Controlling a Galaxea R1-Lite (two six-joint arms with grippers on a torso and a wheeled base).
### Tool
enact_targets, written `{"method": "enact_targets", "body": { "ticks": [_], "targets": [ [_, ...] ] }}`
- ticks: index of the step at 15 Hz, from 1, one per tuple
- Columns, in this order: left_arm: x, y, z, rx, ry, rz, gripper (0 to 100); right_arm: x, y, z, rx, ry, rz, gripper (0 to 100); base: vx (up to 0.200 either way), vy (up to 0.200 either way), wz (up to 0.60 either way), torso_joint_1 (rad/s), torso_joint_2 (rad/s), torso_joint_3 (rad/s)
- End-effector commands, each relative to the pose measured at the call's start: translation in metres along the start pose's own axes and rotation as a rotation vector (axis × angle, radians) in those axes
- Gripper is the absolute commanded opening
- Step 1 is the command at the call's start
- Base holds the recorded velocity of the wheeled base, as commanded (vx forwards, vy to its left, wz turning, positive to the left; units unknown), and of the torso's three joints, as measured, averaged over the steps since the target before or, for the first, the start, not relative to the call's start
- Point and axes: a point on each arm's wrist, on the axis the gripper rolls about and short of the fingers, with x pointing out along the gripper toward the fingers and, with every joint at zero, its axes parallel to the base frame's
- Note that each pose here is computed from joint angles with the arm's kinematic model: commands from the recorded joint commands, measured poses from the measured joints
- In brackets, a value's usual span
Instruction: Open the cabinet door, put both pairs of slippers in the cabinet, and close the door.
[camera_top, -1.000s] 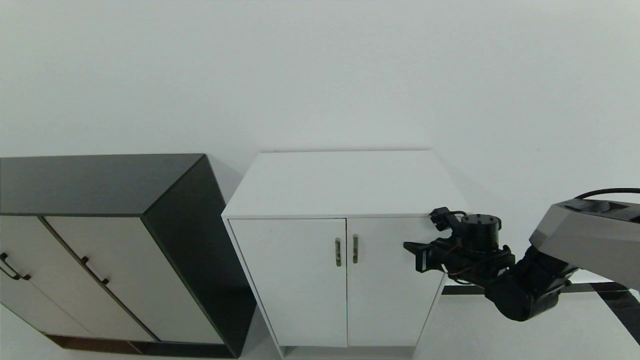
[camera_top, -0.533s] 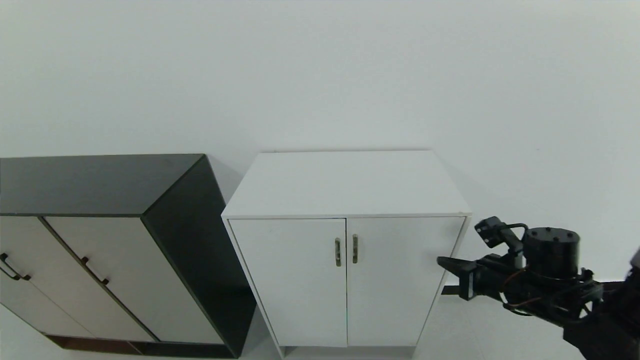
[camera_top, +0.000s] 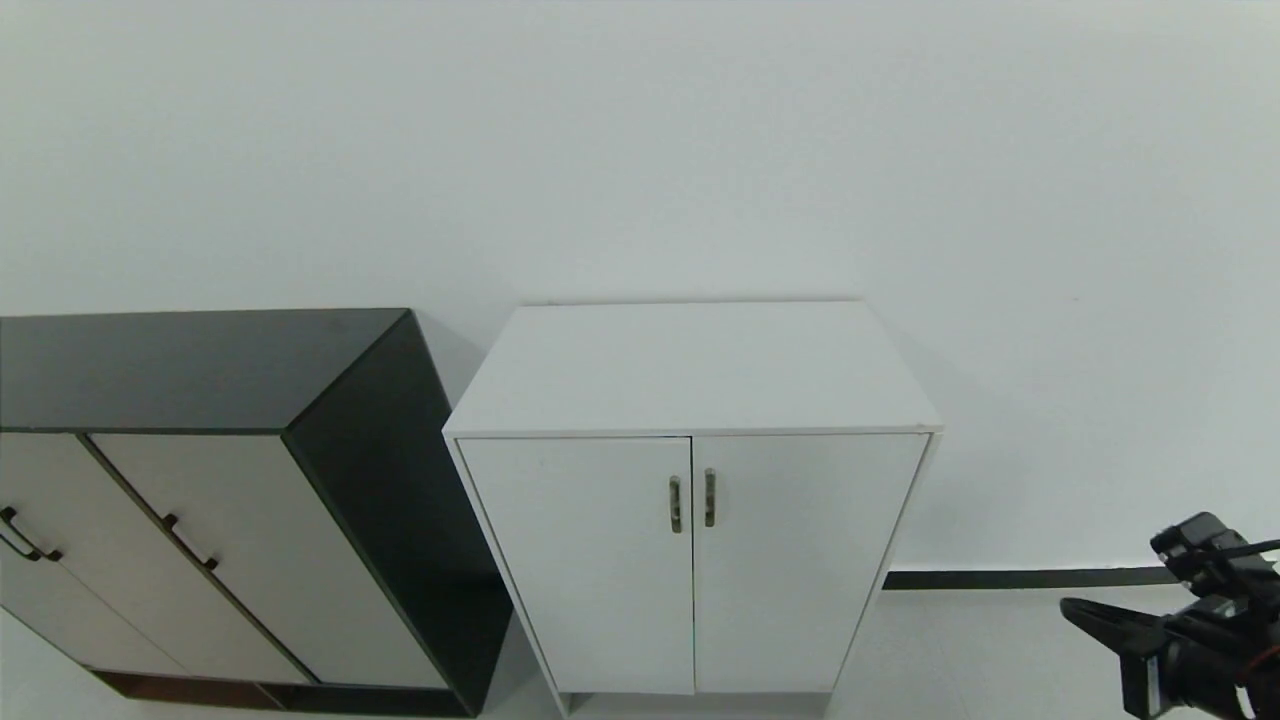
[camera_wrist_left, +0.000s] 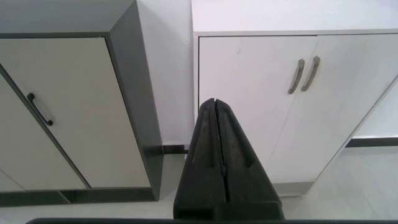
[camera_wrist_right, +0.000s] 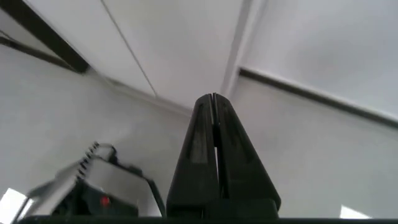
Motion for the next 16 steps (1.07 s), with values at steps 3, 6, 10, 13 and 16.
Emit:
{"method": "enact_targets", "body": {
  "ticks": [3,6,10,13,16],
  "targets": [
    [0.0,0.0,0.0,0.0,0.0,0.0,0,-0.049,0.009,-0.01,-0.009,0.036,-0.023,0,0.0,0.0,0.0,0.0,0.0,0.0],
    [0.0,0.0,0.0,0.0,0.0,0.0,0,-0.081,0.026,-0.028,0.024,0.085,0.067,0,0.0,0.0,0.0,0.0,0.0,0.0],
    [0.0,0.0,0.0,0.002,0.0,0.0,0,-0.114,0.037,-0.044,0.199,0.011,-0.051,0,0.0,0.0,0.0,0.0,0.0,0.0],
    [0.0,0.0,0.0,0.002,0.0,0.0,0,-0.126,0.04,-0.054,0.269,-0.025,-0.258,0,0.0,0.0,0.0,0.0,0.0,0.0],
    [0.0,0.0,0.0,0.002,0.0,0.0,0,-0.135,0.044,-0.062,0.246,-0.062,-0.325,0,0.0,0.0,0.0,0.0,0.0,0.0]
  ]
}}
